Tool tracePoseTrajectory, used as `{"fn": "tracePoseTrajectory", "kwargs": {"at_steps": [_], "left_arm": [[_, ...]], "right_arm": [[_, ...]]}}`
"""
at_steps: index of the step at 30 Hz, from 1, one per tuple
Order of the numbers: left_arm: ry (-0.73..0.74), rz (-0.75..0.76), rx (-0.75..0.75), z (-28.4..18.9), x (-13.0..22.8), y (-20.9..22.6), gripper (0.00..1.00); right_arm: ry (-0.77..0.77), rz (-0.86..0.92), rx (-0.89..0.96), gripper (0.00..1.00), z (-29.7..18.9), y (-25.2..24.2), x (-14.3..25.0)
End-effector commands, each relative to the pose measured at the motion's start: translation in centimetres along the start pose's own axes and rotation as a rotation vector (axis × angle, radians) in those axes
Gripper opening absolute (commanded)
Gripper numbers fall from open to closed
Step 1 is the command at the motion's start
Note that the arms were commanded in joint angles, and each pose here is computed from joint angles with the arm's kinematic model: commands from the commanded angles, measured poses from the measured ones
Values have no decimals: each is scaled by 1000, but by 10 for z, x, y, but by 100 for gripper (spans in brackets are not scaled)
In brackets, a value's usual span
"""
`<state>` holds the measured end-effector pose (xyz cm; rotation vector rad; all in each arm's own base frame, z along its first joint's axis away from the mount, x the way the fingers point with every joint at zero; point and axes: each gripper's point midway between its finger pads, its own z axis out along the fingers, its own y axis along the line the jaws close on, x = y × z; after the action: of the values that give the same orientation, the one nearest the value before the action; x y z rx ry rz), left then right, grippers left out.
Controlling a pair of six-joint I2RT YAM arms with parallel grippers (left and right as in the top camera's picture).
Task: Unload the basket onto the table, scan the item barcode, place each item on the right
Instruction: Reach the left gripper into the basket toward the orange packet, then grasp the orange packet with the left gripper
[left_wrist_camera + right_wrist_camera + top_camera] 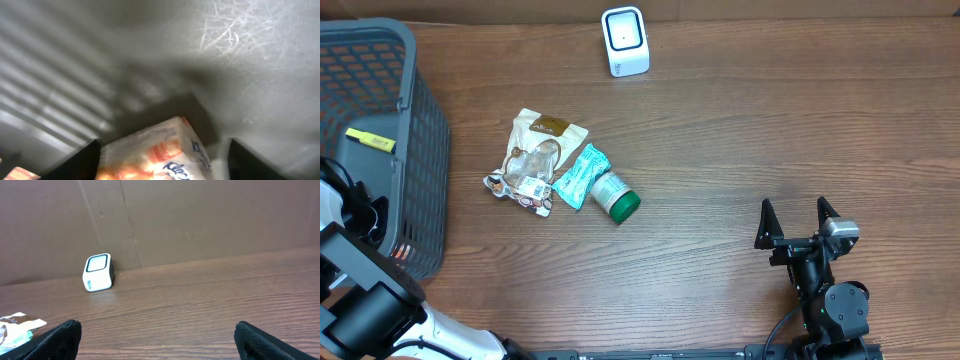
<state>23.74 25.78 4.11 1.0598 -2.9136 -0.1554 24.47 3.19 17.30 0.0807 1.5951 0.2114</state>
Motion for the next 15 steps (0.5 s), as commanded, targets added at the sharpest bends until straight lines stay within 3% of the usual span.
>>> {"fn": "tracePoseTrajectory", "kwargs": {"at_steps": [1,4,15], "left_arm": [[3,0,-15,2,1,4,38],[2,0,-12,2,1,4,4],[-48,-43,5,-19,-17,4,4]], "right_arm": [[2,4,15,100,1,-3,3],[1,4,15,100,1,-3,3],[2,4,15,100,1,-3,3]]}}
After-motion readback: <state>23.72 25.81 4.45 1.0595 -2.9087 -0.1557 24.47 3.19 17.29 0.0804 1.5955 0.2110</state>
